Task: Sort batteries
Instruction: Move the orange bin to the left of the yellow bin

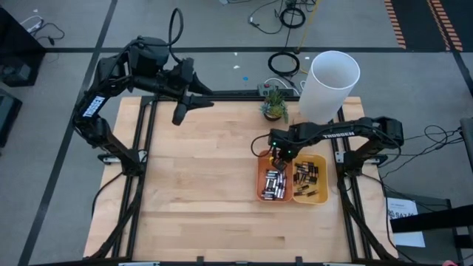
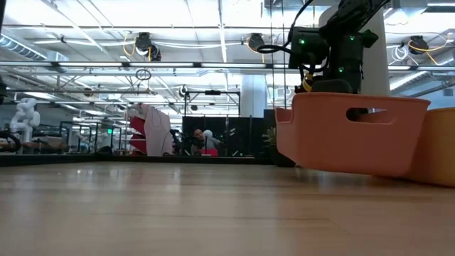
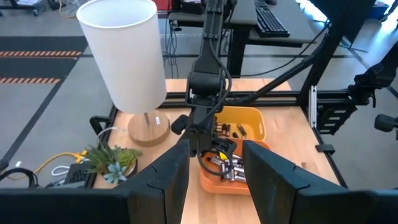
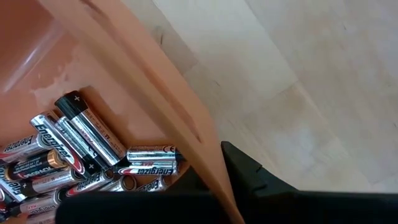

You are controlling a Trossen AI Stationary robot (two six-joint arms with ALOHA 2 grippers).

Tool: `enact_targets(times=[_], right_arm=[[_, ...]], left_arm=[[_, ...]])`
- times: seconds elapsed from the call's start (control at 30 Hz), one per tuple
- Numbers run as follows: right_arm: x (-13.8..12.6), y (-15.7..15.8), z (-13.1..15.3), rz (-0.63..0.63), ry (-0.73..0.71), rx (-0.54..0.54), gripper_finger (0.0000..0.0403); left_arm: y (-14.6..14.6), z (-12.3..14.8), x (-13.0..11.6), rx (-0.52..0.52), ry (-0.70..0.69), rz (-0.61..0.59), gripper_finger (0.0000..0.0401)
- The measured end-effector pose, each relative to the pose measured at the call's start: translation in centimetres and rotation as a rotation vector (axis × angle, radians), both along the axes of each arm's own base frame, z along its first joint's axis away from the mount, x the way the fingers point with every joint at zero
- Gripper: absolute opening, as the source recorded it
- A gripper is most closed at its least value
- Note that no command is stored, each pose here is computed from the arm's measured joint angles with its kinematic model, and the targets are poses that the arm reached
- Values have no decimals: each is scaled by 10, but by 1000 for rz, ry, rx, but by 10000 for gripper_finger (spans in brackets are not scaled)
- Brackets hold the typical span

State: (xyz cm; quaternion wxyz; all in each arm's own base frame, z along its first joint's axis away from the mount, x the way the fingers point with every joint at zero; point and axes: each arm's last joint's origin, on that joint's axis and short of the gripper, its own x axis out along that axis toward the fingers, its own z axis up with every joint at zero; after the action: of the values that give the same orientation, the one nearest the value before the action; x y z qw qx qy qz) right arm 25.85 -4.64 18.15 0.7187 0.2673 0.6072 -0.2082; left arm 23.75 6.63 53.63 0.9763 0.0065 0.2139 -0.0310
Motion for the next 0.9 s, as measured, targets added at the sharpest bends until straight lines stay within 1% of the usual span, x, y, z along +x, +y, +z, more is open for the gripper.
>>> enact_targets(times=[0.23,0.3,0.47,0.57,0.73,0.9], right_arm=[[0,0,0,19,2,-2,4],[0,0,0,24,2,1,12],[0,2,0,48,-12,48,37],[0,2,0,60,-13,46,55],[0,0,0,82,-6,-8,82],[0,0,0,123,1,-47,95]], left_arm=[[-1,0,0,-1,3,-4,157],[-3,0,1,-1,4,-11,157],[-4,0,1,2,4,-16,157],[-4,0,1,6,4,-19,157],[-5,-1,1,3,11,-23,157],[-5,-1,1,8,10,-25,157]])
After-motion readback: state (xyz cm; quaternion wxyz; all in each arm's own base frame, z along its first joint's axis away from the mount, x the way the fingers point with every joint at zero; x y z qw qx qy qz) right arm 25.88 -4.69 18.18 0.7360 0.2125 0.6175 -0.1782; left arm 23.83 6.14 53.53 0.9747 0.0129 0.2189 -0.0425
